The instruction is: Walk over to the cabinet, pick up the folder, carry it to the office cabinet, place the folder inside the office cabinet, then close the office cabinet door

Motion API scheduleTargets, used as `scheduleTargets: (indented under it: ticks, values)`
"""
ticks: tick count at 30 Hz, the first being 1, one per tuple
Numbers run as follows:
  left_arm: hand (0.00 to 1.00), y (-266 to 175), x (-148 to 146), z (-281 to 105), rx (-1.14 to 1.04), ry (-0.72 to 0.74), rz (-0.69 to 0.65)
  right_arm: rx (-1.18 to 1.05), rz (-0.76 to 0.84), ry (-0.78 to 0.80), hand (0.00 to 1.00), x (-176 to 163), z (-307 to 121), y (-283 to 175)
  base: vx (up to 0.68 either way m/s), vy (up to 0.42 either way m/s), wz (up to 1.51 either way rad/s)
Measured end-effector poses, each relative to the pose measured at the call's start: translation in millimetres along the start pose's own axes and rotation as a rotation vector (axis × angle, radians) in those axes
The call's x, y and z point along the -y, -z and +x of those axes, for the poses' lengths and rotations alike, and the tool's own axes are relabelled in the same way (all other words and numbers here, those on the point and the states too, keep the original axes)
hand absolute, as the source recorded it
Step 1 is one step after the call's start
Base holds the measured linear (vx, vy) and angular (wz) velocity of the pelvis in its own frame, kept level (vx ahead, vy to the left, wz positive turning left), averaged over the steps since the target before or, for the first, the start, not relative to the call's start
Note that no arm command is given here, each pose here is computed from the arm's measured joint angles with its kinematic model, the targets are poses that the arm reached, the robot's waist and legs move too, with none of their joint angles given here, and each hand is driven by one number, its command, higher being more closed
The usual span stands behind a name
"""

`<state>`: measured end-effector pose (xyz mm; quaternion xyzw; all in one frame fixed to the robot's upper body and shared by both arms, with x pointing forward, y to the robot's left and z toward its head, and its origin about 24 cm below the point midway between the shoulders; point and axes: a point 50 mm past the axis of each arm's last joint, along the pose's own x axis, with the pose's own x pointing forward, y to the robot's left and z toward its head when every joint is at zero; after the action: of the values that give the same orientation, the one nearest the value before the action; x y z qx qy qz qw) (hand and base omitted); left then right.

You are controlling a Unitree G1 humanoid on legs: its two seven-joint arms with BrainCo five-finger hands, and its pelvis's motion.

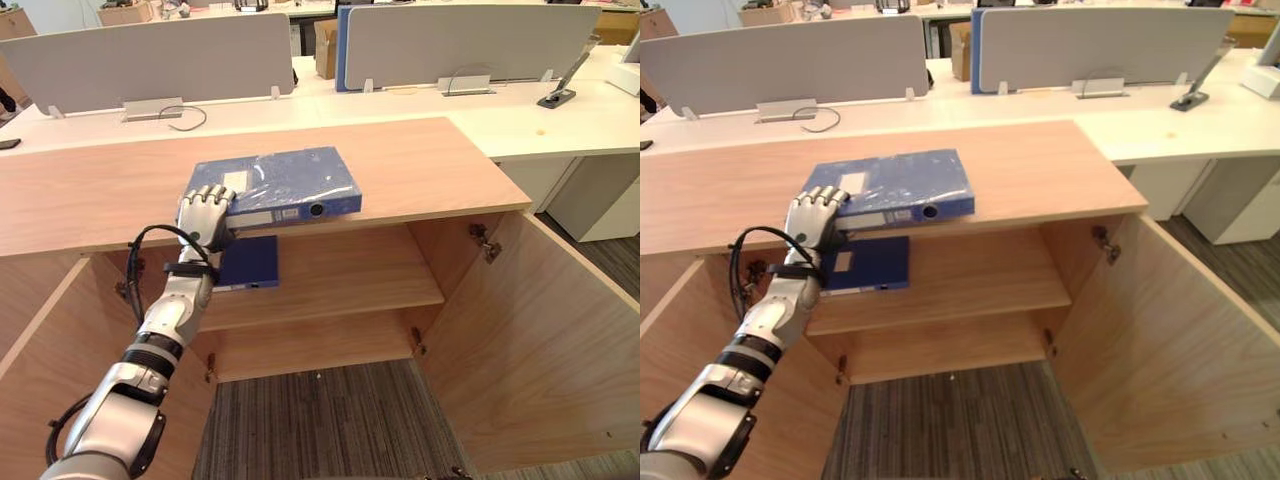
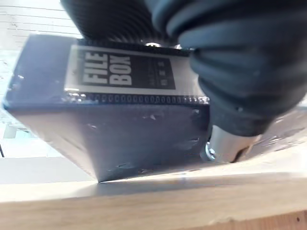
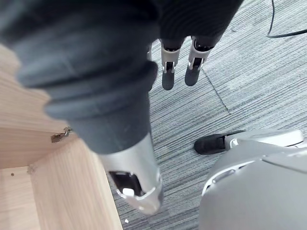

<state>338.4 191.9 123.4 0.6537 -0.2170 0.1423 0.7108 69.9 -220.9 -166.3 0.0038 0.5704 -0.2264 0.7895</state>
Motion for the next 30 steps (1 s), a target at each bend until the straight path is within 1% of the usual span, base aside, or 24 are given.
scheduleTargets:
  ticks: [2,3,7,8,10,11,13,14,15,16,18,19,21,22,24,25,27,30]
  values:
    - [1.00,-13.9,-4.8,-7.0,0.020,-0.029,-0.085,-0.002,0.000,0.002,0.00,0.2,0.0,0.4,0.00,0.001,0.05]
    - [1.00,-33.1,-11.0,-17.9,0.060,-0.063,-0.186,-0.002,0.000,0.003,0.00,0.2,0.0,0.2,0.00,0.000,0.06]
    - [1.00,-73.7,-24.0,-42.0,0.181,-0.096,-0.415,-0.004,-0.001,0.003,0.00,-0.1,0.0,0.2,0.00,0.000,0.02]
    - [1.00,-79.5,-25.7,-46.3,0.192,-0.093,-0.468,-0.001,-0.001,0.003,0.00,-0.4,0.0,-0.6,0.00,0.000,0.00]
    - [1.00,-90.2,-29.6,-58.6,0.184,-0.084,-0.618,-0.003,-0.002,0.003,0.00,-0.2,-0.1,0.1,-0.02,-0.006,0.00]
    - [1.00,-91.6,-30.0,-61.6,0.176,-0.082,-0.654,-0.005,-0.002,0.004,0.00,0.0,-0.1,0.9,-0.05,-0.010,-0.01]
    - [1.00,-93.8,-32.0,-72.2,0.132,-0.057,-0.829,-0.013,-0.007,0.008,0.00,0.8,-0.7,4.9,-0.06,-0.008,-0.02]
    - [1.00,-93.9,-31.9,-74.5,0.121,-0.049,-0.871,-0.013,-0.008,0.010,0.00,0.7,-0.8,4.9,-0.07,-0.007,-0.01]
    - [1.00,-92.4,-31.0,-78.4,0.084,-0.024,-0.982,-0.017,-0.003,0.011,0.00,0.7,-1.1,6.6,-0.05,-0.005,-0.01]
    - [1.00,-90.8,-30.3,-80.4,0.057,-0.009,-1.062,-0.019,0.005,0.008,0.00,0.1,-1.3,7.0,-0.06,-0.007,-0.01]
    - [1.00,-76.7,-25.4,-88.6,-0.083,0.031,-1.361,-0.002,0.017,-0.013,0.00,-5.2,-1.9,2.6,-0.06,-0.008,-0.01]
    - [1.00,-72.2,-23.1,-91.5,-0.127,0.037,-1.424,0.009,0.016,-0.019,0.00,-6.6,-2.1,0.2,-0.05,-0.008,-0.01]
    - [1.00,-57.6,-14.2,-103.1,-0.288,0.035,-1.659,0.051,0.062,-0.042,0.00,-11.7,-3.0,-10.3,-0.02,-0.004,0.00]
    - [1.00,-54.3,-11.9,-106.0,-0.323,0.028,-1.697,0.066,0.068,-0.048,0.00,-13.2,-3.5,-13.8,0.00,0.000,0.00]
    - [1.00,-42.4,-1.5,-118.2,-0.450,0.010,-1.814,0.165,0.092,-0.085,0.00,-21.0,-7.4,-35.5,0.00,0.000,0.00]
    - [1.00,-40.9,0.3,-121.2,-0.474,0.006,-1.838,0.195,0.098,-0.096,0.00,-23.1,-9.0,-42.0,0.00,0.000,0.00]
    - [1.00,-38.1,6.4,-129.3,-0.540,-0.005,-1.918,0.330,0.130,-0.138,0.00,-30.9,-18.5,-71.5,0.00,0.000,0.00]
    - [1.00,-38.4,11.4,-138.9,-0.593,0.006,-1.989,0.485,0.194,-0.184,0.00,-36.3,-33.7,-103.2,-0.01,-0.003,0.00]
